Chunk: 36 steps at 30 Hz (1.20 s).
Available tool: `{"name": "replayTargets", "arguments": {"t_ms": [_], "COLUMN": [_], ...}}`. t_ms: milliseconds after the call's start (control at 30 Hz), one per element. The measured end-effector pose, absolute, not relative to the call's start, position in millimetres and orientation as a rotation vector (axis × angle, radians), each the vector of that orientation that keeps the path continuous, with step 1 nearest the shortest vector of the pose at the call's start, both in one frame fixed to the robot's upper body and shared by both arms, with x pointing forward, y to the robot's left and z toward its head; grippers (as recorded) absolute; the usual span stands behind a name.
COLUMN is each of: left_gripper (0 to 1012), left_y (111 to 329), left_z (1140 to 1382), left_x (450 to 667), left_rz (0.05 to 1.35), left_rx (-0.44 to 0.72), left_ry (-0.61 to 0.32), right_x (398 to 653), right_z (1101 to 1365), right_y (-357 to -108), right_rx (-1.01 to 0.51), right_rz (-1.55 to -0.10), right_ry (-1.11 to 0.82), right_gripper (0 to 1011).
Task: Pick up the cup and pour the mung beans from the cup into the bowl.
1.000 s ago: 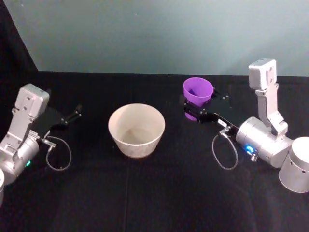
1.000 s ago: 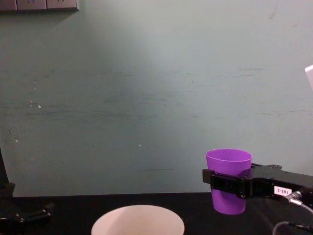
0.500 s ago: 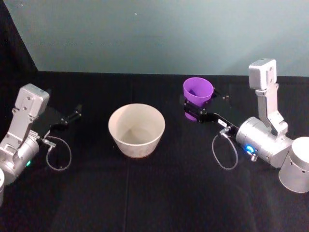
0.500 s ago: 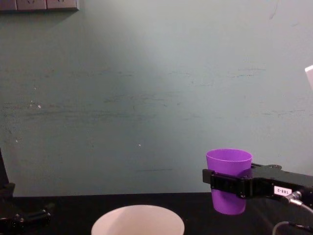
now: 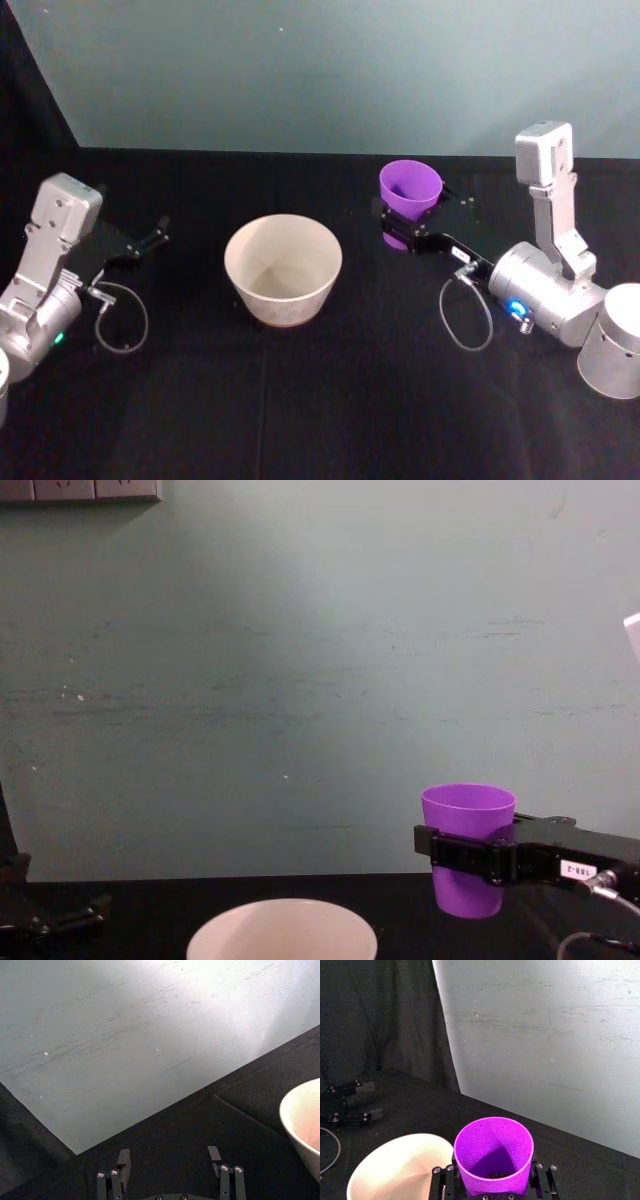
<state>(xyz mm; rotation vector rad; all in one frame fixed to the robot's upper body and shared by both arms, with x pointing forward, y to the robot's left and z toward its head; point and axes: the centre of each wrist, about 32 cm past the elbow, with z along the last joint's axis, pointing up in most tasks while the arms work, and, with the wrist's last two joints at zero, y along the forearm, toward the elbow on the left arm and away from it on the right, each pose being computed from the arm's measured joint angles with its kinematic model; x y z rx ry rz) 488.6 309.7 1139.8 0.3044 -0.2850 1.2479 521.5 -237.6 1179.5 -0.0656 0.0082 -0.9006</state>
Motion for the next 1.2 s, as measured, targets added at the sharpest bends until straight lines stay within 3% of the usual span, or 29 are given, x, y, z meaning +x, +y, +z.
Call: {"name": "replayTargets", "arguments": {"t_ms": [1200], "left_gripper": [1000], "left_y": [309.6], "left_z": [1139.8], "left_x": [488.6], "left_rz": [1.248], "left_rx": [0.304], "left_ry": [-0.285], "right_x": [521.5], "right_z": [1179.5], "right_y": [-237.6], "right_rx": [-0.066], "right_rz": [-0.901], "right_ry": [0.008], "right_gripper": [736]}}
